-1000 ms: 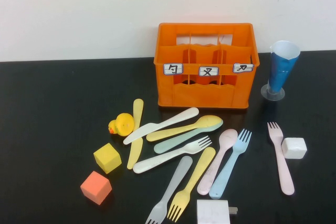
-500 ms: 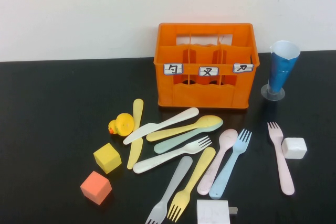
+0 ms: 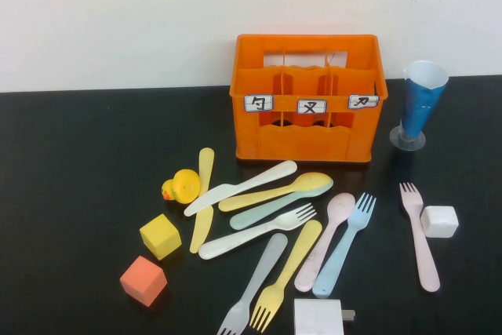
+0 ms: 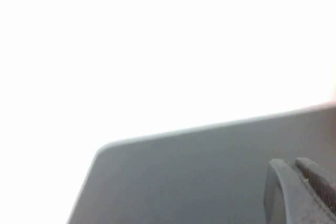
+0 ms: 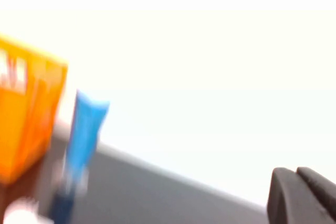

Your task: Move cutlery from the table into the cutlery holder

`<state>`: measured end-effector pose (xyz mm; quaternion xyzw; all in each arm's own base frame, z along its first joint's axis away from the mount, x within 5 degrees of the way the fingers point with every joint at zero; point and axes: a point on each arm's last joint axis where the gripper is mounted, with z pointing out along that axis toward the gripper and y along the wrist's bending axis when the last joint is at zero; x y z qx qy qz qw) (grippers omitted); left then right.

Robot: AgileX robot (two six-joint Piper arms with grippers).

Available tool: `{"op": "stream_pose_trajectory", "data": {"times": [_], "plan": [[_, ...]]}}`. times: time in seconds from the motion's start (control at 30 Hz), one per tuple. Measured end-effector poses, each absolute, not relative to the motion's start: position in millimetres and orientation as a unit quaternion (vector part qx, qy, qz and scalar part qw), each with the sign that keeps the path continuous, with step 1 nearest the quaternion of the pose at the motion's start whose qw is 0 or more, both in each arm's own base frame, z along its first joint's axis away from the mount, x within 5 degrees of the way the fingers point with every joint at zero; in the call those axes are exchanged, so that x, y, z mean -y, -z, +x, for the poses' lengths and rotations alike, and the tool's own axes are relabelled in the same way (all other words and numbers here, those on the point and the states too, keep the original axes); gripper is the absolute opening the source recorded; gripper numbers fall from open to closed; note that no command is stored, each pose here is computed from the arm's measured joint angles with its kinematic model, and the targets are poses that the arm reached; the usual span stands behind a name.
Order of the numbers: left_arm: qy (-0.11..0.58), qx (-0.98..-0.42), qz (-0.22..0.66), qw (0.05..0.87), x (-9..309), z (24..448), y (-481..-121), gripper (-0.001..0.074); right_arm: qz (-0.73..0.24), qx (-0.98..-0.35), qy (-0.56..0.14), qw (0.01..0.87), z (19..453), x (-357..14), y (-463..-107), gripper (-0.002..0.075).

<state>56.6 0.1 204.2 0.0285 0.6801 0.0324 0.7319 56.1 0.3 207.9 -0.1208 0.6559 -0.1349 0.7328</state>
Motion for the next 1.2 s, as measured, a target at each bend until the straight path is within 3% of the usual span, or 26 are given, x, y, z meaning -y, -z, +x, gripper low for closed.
{"op": "stream_pose_trajectory", "data": {"times": [0.23,0.4,0.53,0.63,0.77,1.03,1.2], "plan": [[-0.023,-0.555,0.045,0.83,5,50,-232,-0.0001,-0.133,-0.494,0.123,0.85,45,-10,-241,-0.0003],[0.01,-0.462,0.038,0.886,7,40,-249,-0.0001,-0.121,-0.423,0.107,0.892,37,-12,-254,-0.0003],[0.045,-0.418,0.015,0.907,6,35,-257,-0.0001,-0.091,-0.355,0.084,0.927,27,-10,-264,-0.0003],[0.077,-0.409,-0.037,0.909,0,34,-258,-0.0001,-0.056,-0.338,0.058,0.938,24,-6,-268,-0.0003],[0.119,-0.455,-0.111,0.875,-8,37,-266,-0.0001,-0.032,-0.343,0.051,0.937,21,-3,-286,-0.0003],[0.076,-0.612,-0.044,0.786,2,40,-333,-0.0001,-0.076,-0.351,0.201,0.911,-2,0,-349,-0.0003],[0.073,-0.69,-0.021,0.72,7,59,-364,-0.0001,-0.081,-0.397,0.195,0.893,-2,0,-383,-0.0003]]}}
